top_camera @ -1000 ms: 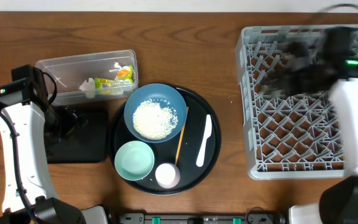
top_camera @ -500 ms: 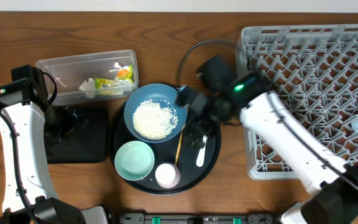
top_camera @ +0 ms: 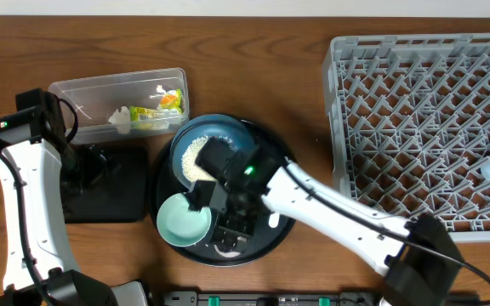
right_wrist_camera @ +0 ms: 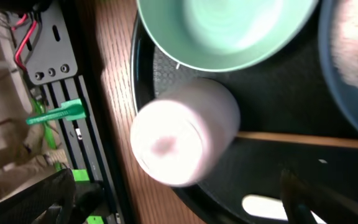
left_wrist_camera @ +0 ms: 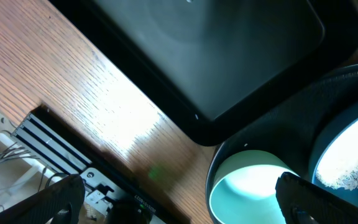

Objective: Sort waste into correct bins and load items into the dishwasher rack
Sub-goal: 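Reach the right gripper to the tray and grasp the pink cup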

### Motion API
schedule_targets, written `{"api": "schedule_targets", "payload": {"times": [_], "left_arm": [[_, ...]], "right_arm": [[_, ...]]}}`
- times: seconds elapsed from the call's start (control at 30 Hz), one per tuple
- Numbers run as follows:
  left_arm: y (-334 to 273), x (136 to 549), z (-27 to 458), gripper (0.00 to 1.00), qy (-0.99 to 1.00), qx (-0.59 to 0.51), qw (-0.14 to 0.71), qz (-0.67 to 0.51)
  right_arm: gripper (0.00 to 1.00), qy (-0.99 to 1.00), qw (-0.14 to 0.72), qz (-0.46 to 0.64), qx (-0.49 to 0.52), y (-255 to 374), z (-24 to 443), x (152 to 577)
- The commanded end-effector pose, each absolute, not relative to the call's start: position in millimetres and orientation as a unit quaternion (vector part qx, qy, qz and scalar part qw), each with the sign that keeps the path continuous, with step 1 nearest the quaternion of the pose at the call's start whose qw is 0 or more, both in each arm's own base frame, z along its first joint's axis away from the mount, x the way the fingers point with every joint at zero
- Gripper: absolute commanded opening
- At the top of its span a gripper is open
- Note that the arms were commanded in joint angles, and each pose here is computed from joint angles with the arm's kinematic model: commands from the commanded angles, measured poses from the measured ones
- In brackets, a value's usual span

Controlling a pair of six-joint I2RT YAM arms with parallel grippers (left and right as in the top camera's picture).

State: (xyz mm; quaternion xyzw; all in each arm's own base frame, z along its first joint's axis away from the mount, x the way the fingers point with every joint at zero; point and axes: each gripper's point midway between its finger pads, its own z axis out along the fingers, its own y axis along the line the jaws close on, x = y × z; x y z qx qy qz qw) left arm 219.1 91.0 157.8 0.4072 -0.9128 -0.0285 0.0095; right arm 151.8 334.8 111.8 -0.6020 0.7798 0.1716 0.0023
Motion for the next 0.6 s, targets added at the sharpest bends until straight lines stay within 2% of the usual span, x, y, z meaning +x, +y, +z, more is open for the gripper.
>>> {"api": "schedule_targets", "payload": {"times": [0.0,0.4,0.57], "left_arm": [[94,219,159,0.99,-0.911,0.411,0.010,-0.034],[94,219,159,0.99,-0.911,0.411,0.010,-0.034],[94,219,159,0.99,-0.912,0.409,0.009,-0.034]], "right_arm": [[0.99,0.785,-0.009,0.153,-0.600,343,98,144],[0.98,0.823,-0.004,0.075,-0.562,346,57,156],[0.92,0.829,-0.021,0.065,-0.556,345,42,155]]}}
